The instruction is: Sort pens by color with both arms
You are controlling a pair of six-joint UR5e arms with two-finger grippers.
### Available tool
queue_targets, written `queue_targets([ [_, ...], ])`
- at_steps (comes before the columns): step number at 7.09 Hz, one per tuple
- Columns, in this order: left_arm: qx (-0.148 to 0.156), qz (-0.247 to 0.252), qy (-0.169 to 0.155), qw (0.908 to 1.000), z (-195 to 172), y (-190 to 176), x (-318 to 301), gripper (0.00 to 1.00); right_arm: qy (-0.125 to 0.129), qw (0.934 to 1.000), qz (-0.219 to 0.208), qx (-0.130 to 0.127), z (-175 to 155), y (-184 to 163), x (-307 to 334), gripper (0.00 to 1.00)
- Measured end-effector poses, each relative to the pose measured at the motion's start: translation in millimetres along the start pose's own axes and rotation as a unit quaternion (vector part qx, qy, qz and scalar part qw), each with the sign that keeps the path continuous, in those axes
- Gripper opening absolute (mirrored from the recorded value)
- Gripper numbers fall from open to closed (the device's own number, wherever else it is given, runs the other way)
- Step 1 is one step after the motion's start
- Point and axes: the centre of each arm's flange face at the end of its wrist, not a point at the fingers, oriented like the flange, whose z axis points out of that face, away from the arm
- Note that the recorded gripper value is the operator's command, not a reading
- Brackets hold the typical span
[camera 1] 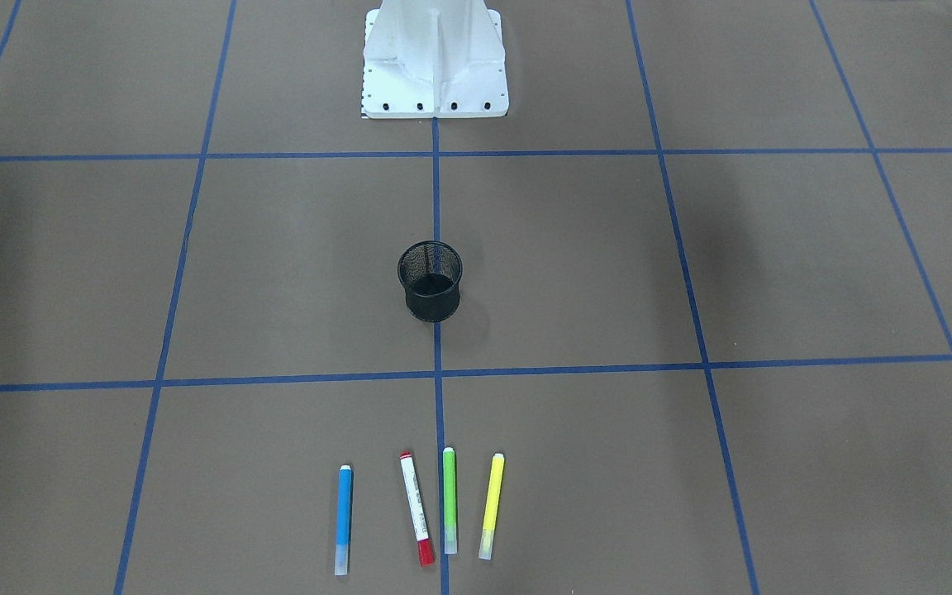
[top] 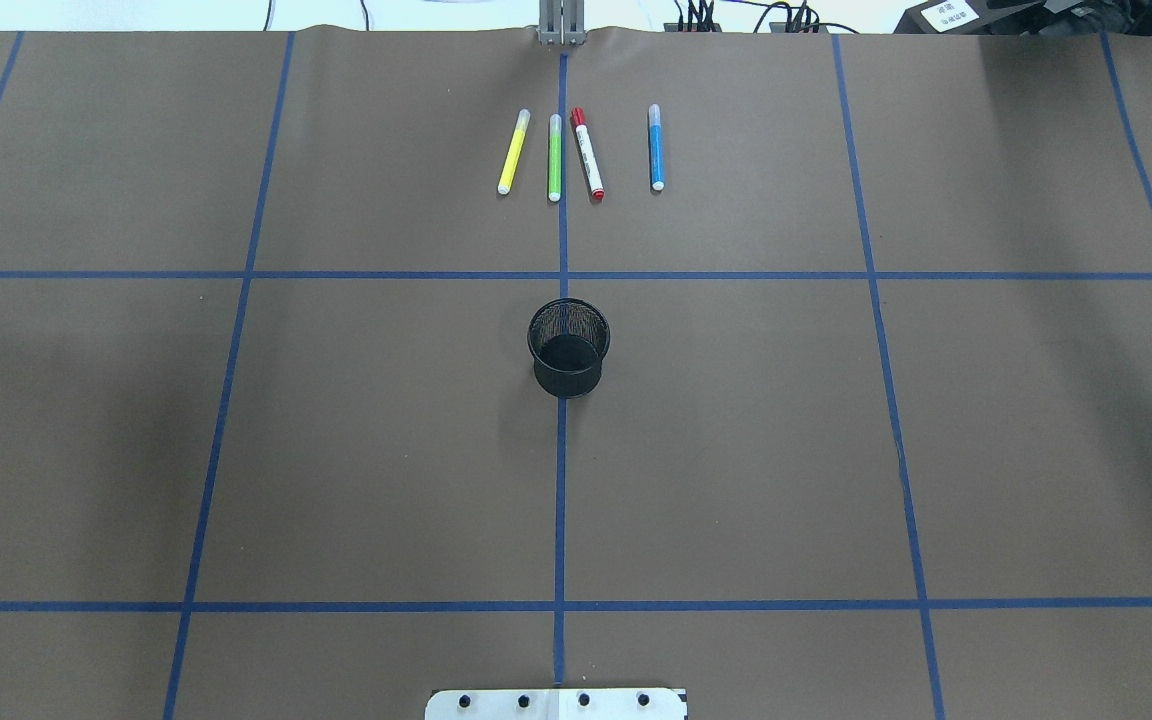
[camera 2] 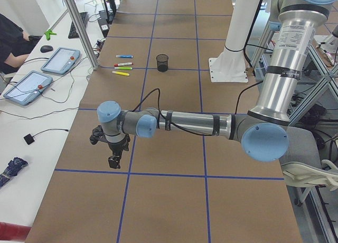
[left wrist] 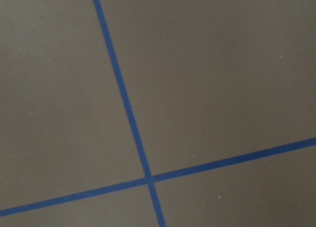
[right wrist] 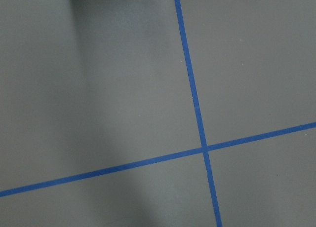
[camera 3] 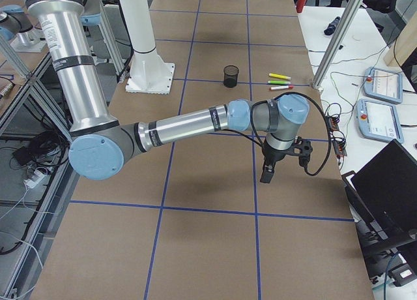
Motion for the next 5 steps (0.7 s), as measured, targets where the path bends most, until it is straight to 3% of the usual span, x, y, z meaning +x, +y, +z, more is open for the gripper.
queue_targets([
  [1, 0.004, -0.018, 0.020, 0.9996, -5, 13, -16, 1.00, -0.012, 0.9999, 0.005, -0.009, 17, 14, 18, 1.00],
  [3, 0.015, -0.043, 0.060, 0.9972, -25, 37, -24, 1.00, -0.023, 0.9996, -0.011, 0.008, 54, 44, 60, 1.00],
  [5, 0.004, -0.069, 0.065, 0.9955, -56, 53, -14, 1.00, -0.028, 0.9991, -0.023, 0.022, 67, 57, 75, 1.00],
])
